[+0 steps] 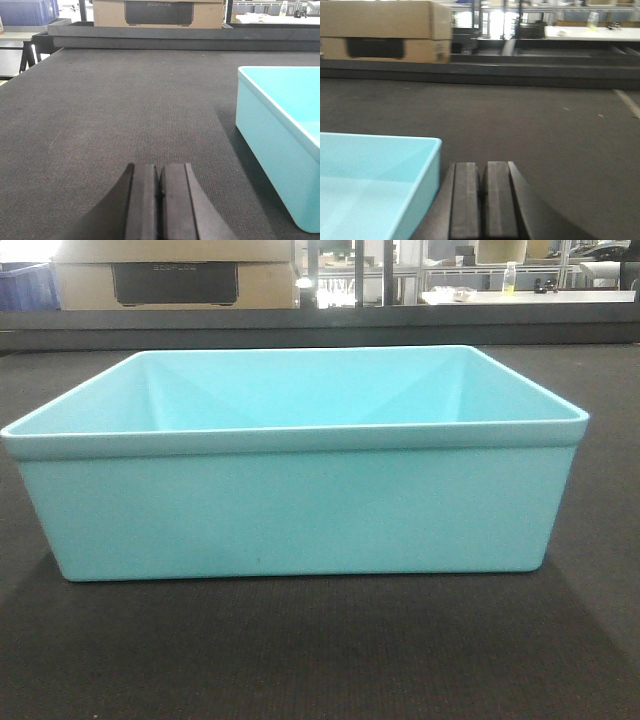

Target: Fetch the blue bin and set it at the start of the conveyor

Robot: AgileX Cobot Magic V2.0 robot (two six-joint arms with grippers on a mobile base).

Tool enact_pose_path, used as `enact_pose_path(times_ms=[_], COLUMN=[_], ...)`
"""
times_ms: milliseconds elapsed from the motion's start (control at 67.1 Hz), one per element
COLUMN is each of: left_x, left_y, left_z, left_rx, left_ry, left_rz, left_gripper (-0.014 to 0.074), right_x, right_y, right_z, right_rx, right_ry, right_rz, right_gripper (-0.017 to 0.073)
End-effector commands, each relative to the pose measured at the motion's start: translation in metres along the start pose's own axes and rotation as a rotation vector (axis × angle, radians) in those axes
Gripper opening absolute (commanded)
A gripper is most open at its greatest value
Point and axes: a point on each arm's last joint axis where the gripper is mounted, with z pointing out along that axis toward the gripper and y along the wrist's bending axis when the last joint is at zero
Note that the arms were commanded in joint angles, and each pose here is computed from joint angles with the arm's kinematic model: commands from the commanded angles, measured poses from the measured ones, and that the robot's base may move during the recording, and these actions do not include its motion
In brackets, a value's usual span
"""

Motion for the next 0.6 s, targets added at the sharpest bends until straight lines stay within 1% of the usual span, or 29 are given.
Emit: enact_pose_path(times_ms=[0, 104, 194, 224, 402, 447, 507, 552, 581], left_x=[-0.003, -0.003, -0.003, -0.003, -0.003, -0.003, -0.003, -0.003, -0.003], left_y=[0.000, 0.000, 0.000, 0.000, 0.000, 0.000, 0.000, 0.000, 0.000], left_z=[-0.001, -0.001, -0.001, -0.001, -0.001, -0.001, -0.001, -0.001, -0.001], left_rx=[-0.005, -0.005, -0.005, -0.005, -0.005, -0.005, -0.005, -0.005, -0.005], left_ry=[-0.029, -0.029, -0.029, -0.029, -0.029, -0.029, -0.032, -0.032, -0.032], left_rz=[-0.007, -0.007, -0.007, -0.007, -0.007, -0.007, -0.007, -0.007, -0.007], left_gripper=[-0.0111, -0.0111, -0.0111, -0.0111, -0.0111, -0.0111, -0.0111, -0.0111, -0.0111], right_x=[0.007, 0.025, 0.044, 0.050, 0.093, 0.104, 0.102, 0.106, 0.106], right_y=[-0.006, -0.011, -0.014, -0.014, -0.015, -0.016, -0.016, -0.017, -0.017], right_z=[-0.004, -0.014, -0.019, -0.020, -0.025, -0.024, -0.024, -0.023, -0.023], right_rx=[0.064, 0.131, 0.157, 0.159, 0.161, 0.163, 0.163, 0.166, 0.166], right_ry=[-0.062, -0.114, -0.142, -0.148, -0.179, -0.163, -0.201, -0.156, -0.156], right_rz=[0.006, 0.012, 0.033, 0.040, 0.039, 0.041, 0.038, 0.041, 0.041], right_gripper=[-0.0153, -0.0153, -0.0153, -0.0153, -0.0153, -0.0153, -0.0153, -0.0153, -0.0153])
